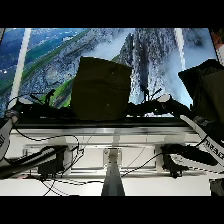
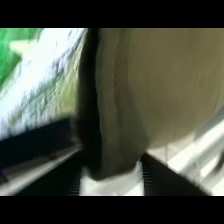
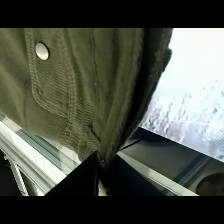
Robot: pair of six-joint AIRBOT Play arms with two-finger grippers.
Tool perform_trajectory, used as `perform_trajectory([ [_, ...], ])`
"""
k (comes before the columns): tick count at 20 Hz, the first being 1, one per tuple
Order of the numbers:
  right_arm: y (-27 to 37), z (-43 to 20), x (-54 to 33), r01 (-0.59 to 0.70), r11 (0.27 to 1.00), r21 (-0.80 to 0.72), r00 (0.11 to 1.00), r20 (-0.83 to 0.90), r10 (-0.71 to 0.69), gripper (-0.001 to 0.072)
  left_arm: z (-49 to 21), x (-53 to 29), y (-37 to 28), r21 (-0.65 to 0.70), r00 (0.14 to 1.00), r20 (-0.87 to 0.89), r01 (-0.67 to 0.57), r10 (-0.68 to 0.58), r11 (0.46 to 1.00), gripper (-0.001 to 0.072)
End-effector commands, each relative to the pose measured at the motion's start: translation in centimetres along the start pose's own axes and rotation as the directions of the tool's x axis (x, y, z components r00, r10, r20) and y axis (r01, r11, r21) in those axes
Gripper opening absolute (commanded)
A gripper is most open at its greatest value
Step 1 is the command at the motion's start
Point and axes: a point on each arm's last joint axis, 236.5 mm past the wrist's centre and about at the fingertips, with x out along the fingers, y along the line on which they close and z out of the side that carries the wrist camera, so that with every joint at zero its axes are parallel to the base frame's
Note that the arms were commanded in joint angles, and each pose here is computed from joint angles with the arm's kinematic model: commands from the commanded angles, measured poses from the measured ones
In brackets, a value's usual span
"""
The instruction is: Fold the clothes and pants, and hang the long-sleeved shirts on hangers.
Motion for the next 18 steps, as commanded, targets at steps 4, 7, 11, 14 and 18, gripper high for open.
perform_trajectory([
  [4, 3.3, 1.7, -2.0, -0.005, 0.963, -0.268, 1.0, 0.013, 0.008, 0.0048, 2.0, -1.8, -7.2, 0.212, 0.956, 0.063, 0.266, -0.285, 0.94, 0.0043],
  [7, 8.0, 5.0, -6.1, 0.062, 0.869, -0.492, 0.993, 0.12, -0.004, 0.0048, 6.3, -7.3, -12.9, 0.388, 0.892, 0.214, 0.296, -0.398, 0.873, 0.0042],
  [11, 19.1, 8.4, -15.3, 0.142, 0.706, -0.694, 0.926, 0.345, 0.153, 0.0048, 10.6, -18.6, -20.6, 0.618, 0.791, 0.486, -0.01, -0.372, 0.786, 0.0042],
  [14, 27.6, 6.6, -22.7, 0.147, 0.603, -0.784, 0.841, 0.42, 0.342, 0.0049, 9.8, -29.2, -28.3, 0.647, 0.564, 0.721, -0.34, -0.403, 0.682, 0.0043],
  [18, 35.7, 0.1, -30.9, 0.044, 0.521, -0.852, 0.713, 0.392, 0.581, 0.0049, 3.4, -40.2, -34.8, 0.454, 0.145, 0.867, -0.625, -0.476, 0.635, 0.0043],
])
